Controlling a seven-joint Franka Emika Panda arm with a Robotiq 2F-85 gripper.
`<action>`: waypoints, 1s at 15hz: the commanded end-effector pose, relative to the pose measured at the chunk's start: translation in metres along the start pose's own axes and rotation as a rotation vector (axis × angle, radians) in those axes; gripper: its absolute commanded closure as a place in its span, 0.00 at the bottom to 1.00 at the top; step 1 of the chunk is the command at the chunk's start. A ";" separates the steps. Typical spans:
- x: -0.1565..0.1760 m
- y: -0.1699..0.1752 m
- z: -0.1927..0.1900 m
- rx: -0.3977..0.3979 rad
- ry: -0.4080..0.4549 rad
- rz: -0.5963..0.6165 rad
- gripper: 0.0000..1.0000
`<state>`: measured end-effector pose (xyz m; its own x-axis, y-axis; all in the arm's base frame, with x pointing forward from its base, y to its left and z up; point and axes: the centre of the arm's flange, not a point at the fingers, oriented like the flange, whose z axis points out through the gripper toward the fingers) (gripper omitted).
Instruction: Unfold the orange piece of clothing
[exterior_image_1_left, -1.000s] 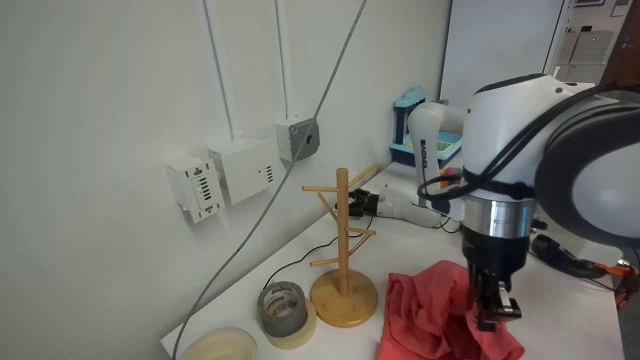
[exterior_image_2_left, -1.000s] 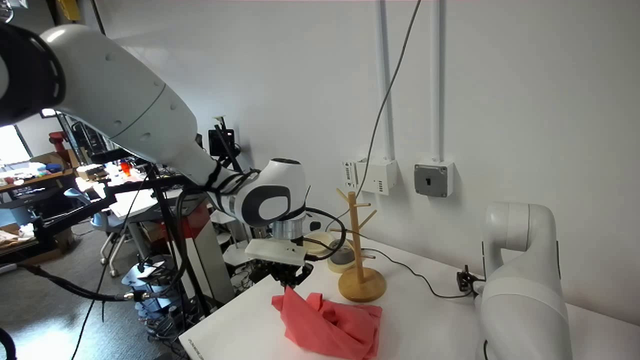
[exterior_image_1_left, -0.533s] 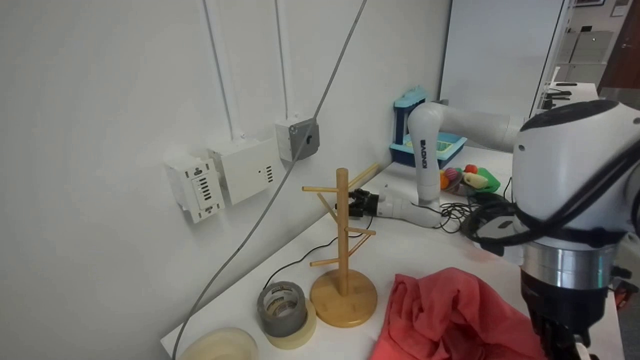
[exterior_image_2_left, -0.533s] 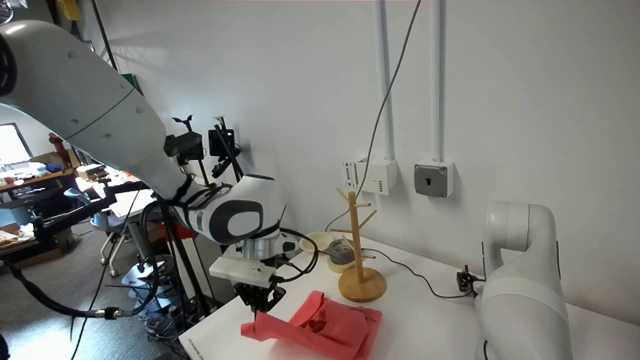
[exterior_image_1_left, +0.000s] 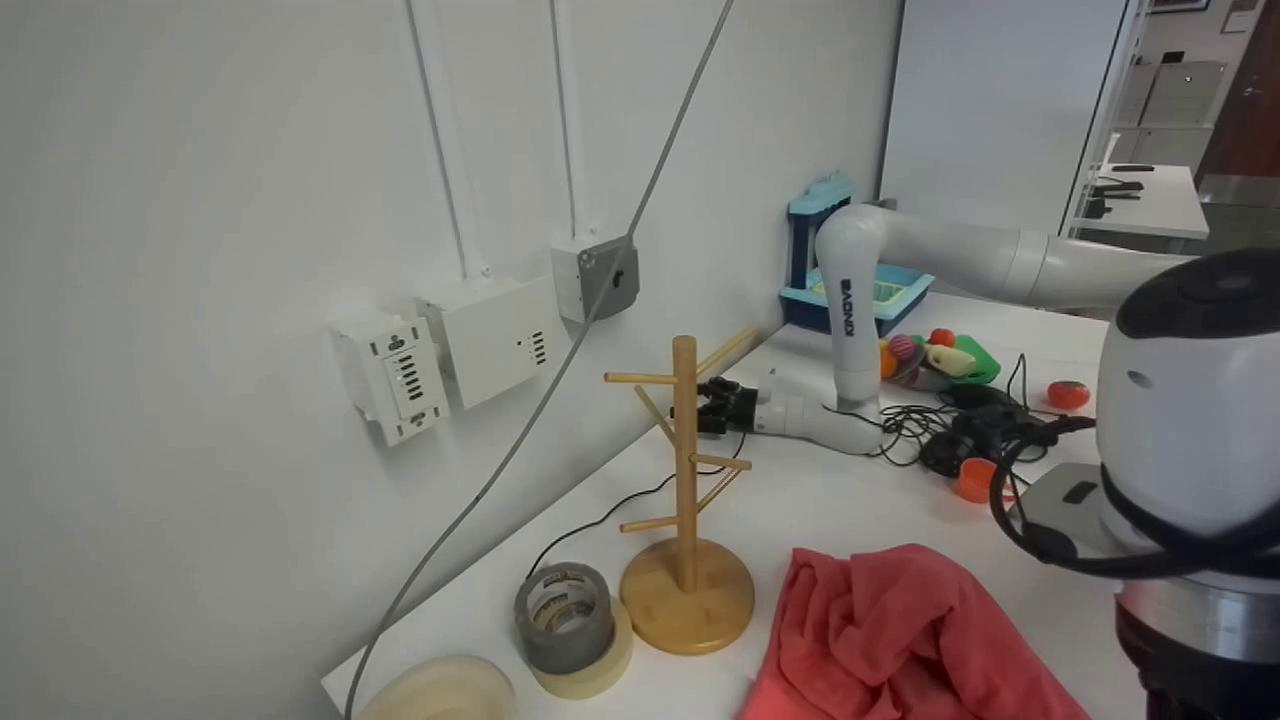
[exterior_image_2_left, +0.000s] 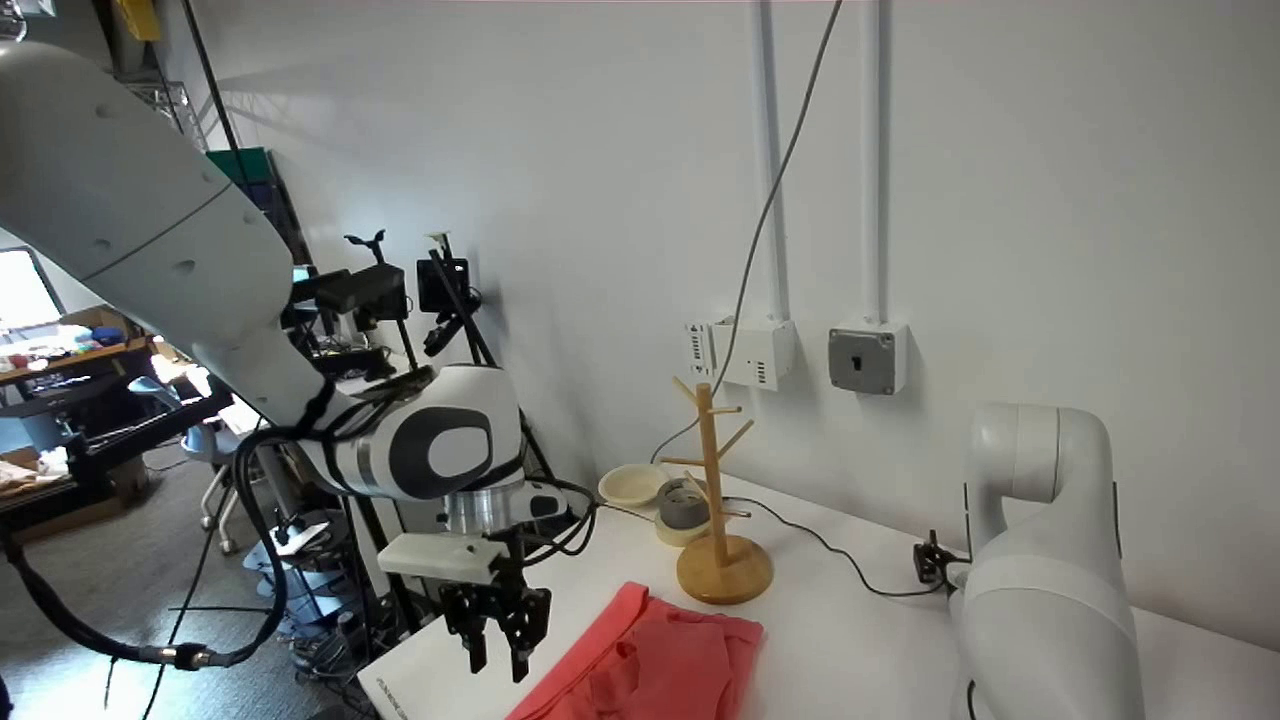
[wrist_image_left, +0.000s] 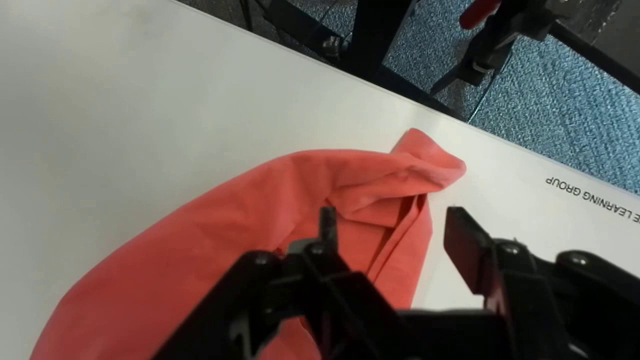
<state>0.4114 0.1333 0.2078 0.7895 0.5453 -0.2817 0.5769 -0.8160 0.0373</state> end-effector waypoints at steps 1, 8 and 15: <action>-0.006 0.000 -0.021 -0.034 0.053 0.047 0.09; 0.026 0.051 -0.039 -0.136 0.238 0.221 0.00; 0.056 0.082 -0.010 -0.168 0.296 0.356 0.00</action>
<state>0.4865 0.0975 0.2301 0.9458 0.3227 0.0360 0.3075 -0.9258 0.2198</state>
